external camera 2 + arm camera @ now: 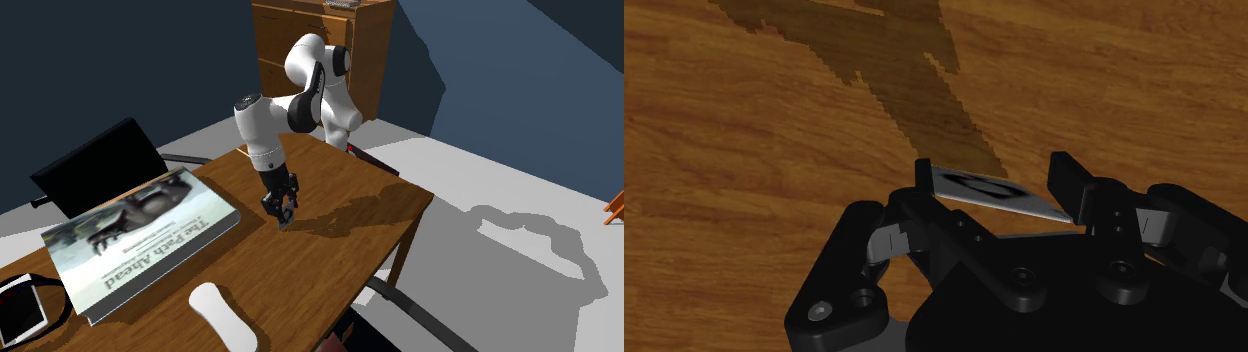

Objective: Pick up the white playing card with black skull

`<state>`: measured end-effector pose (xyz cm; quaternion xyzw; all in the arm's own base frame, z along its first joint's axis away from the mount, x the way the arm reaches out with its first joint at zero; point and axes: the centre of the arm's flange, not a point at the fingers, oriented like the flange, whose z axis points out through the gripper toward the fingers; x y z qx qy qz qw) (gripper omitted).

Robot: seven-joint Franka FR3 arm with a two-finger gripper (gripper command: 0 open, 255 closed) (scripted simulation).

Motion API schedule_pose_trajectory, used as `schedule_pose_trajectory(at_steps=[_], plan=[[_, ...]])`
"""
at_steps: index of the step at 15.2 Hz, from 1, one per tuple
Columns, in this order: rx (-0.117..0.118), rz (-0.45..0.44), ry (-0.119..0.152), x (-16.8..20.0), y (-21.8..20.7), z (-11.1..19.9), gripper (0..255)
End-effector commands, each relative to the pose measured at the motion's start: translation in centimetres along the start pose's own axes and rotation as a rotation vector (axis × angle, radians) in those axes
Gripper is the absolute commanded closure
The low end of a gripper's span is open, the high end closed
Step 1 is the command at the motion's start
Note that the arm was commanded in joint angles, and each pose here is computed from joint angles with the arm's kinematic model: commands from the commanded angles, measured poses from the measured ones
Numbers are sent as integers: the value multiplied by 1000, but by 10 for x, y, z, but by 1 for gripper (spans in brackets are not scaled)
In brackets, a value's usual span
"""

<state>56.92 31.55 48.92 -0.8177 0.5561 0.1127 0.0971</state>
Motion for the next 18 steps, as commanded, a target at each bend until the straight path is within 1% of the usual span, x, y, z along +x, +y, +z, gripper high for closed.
schedule_pose_trajectory(at_steps=[1,16,18], plan=[[-1,0,0,0,1,0,255],[-1,0,0,-23,-2,-76,255],[-1,0,0,-23,-2,-76,255]])
